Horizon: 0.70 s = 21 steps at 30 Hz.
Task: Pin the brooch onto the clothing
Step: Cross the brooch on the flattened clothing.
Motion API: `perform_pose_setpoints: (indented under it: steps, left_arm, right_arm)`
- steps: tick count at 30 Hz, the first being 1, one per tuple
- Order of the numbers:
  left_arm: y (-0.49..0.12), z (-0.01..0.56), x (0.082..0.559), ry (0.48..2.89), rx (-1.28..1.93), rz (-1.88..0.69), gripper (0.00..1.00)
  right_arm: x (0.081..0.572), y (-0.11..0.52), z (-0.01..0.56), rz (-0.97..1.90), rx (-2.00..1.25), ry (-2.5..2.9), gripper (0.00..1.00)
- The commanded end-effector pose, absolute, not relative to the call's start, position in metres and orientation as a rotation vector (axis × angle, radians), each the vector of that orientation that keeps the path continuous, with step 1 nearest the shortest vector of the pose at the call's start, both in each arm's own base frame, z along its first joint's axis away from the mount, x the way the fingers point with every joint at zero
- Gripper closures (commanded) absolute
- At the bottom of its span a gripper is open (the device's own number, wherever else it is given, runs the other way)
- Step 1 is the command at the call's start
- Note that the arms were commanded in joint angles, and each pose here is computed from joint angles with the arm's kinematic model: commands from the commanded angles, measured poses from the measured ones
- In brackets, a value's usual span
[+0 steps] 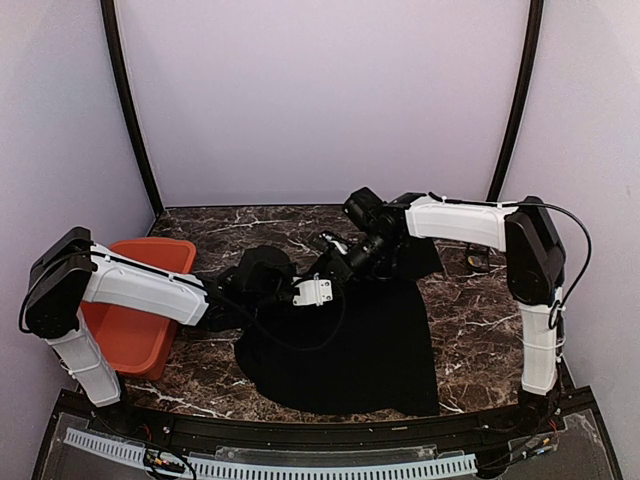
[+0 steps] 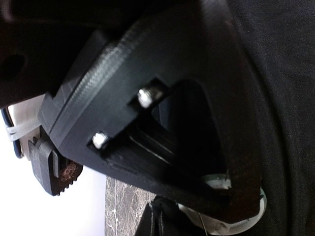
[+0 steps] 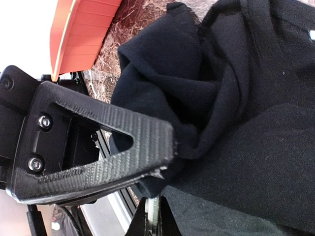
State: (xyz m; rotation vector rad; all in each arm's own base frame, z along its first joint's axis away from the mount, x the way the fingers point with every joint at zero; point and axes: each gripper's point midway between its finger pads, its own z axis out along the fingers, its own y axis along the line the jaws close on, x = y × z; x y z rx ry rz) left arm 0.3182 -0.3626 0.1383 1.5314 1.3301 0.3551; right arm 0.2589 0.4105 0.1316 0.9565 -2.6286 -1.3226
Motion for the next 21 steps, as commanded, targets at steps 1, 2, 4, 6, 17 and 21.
perform_pose_setpoints:
  steps: [1,2,4,6,17,21]
  left_arm:
    - [-0.361,0.157,0.319,1.332,1.463,0.339,0.99]
    - [-0.361,0.158,0.319,1.333,1.458,0.336,0.99]
    - [-0.362,0.161,0.319,1.336,1.446,0.322,0.99]
    - [-0.362,0.162,0.317,1.340,1.439,0.304,0.99]
    - [-0.361,0.176,0.312,1.367,1.383,0.192,0.99]
    - [-0.361,0.181,0.312,1.379,1.363,0.149,0.99]
  right_arm:
    - [0.224,0.431,0.151,-1.432,1.140,-2.479,1.00]
    - [0.225,0.433,0.148,-1.422,1.141,-2.484,1.00]
    - [0.227,0.436,0.143,-1.413,1.133,-2.486,1.00]
    - [0.230,0.440,0.140,-1.423,1.118,-2.487,1.00]
    - [0.229,0.463,0.179,-1.686,1.113,-2.331,1.00]
    - [0.225,0.466,0.179,-1.678,1.135,-2.309,1.00]
